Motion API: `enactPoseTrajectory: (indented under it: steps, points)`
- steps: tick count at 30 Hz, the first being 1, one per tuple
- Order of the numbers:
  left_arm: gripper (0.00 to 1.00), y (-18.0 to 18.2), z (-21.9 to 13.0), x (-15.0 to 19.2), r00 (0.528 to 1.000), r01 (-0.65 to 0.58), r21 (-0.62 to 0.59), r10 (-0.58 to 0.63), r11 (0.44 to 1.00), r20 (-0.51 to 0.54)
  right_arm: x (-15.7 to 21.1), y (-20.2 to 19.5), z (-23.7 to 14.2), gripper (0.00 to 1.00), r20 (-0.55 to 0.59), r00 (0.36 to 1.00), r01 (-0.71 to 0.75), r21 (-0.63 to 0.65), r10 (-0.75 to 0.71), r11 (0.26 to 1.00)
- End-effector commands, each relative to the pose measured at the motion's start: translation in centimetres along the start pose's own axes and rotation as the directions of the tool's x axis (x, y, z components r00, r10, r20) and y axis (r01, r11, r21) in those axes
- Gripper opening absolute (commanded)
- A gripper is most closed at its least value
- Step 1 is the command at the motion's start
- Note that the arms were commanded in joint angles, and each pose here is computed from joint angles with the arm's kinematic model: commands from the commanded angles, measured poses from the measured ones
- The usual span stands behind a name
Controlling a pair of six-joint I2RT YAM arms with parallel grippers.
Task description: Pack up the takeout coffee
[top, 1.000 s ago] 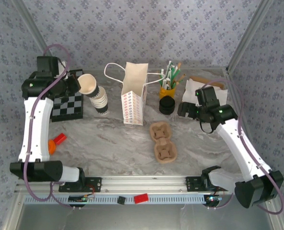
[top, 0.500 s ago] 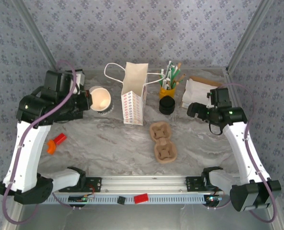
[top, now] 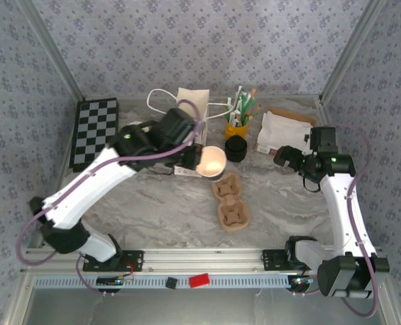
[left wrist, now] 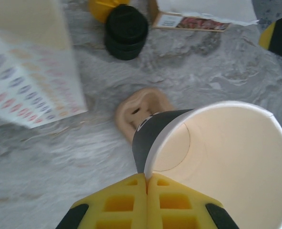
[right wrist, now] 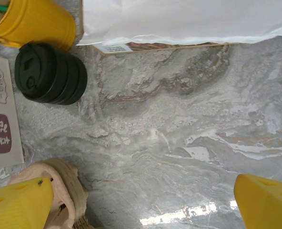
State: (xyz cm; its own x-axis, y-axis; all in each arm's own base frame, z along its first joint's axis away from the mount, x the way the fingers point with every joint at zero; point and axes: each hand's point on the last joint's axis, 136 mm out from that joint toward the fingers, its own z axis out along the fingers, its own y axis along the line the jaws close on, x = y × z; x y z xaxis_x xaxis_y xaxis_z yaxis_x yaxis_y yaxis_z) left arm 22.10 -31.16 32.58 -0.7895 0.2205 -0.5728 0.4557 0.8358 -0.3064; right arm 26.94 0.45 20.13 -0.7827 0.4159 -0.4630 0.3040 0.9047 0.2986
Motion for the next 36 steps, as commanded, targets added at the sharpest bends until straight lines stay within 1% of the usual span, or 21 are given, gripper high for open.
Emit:
enactPoseTrajectory:
  steps: [1,2,3,6,10,13,16,18,22,24,28,36]
  points:
    - [0.0,-3.6,1.7,-2.9,0.997,0.043,0.092,-0.049,0.995,0.065,0.2,-0.8,0.0,0.99,-0.001,0.998,-0.06,-0.002,0.06,0.998]
    - [0.0,-4.1,3.3,-2.8,0.997,0.054,0.094,-0.058,0.994,0.041,0.0,-1.1,0.1,0.99,0.006,0.997,-0.071,0.001,0.071,0.997]
    - [0.0,-4.9,4.0,-3.4,0.997,0.06,0.116,-0.065,0.991,0.042,-0.1,-1.3,0.1,1.0,0.009,0.997,-0.082,0.004,0.082,0.997]
    - [0.0,-5.9,7.6,-3.6,0.997,0.076,0.106,-0.076,0.991,0.0,-0.3,-1.9,0.4,0.99,0.012,0.994,-0.111,0.01,0.11,0.994]
    - [0.0,-6.4,12.1,-3.5,0.996,0.071,0.065,-0.068,0.995,-0.054,-1.0,-2.4,0.5,0.99,0.026,0.991,-0.134,0.016,0.133,0.991]
    - [0.0,-7.1,15.4,-3.0,0.992,0.065,0.061,-0.058,0.996,-0.114,-1.4,-2.8,0.4,0.99,0.035,0.989,-0.148,0.025,0.147,0.989]
    - [0.0,-6.8,17.9,-2.6,0.986,0.043,0.019,-0.039,0.999,-0.162,-1.7,-3.3,0.5,0.99,0.037,0.987,-0.157,0.04,0.156,0.987]
    - [0.0,-6.5,19.0,-2.4,0.983,0.027,-0.008,-0.028,1.0,-0.182,-1.7,-3.6,0.6,0.99,0.033,0.987,-0.162,0.042,0.16,0.986]
    - [0.0,-6.2,21.4,-1.8,0.975,0.034,0.002,-0.033,0.999,-0.221,-1.8,-3.9,0.8,0.99,0.031,0.985,-0.172,0.047,0.17,0.984]
    - [0.0,-5.6,22.3,-1.5,0.972,0.028,-0.021,-0.032,0.999,-0.231,-1.9,-3.9,0.9,0.99,0.034,0.984,-0.176,0.047,0.174,0.983]
    - [0.0,-5.0,24.2,-0.4,0.96,0.039,-0.022,-0.043,0.999,-0.278,-2.2,-4.1,1.2,1.0,0.038,0.982,-0.187,0.053,0.185,0.981]
    - [0.0,-4.5,25.7,0.7,0.951,0.015,-0.04,-0.026,0.999,-0.309,-2.5,-4.3,1.5,0.99,0.051,0.983,-0.178,0.062,0.175,0.982]
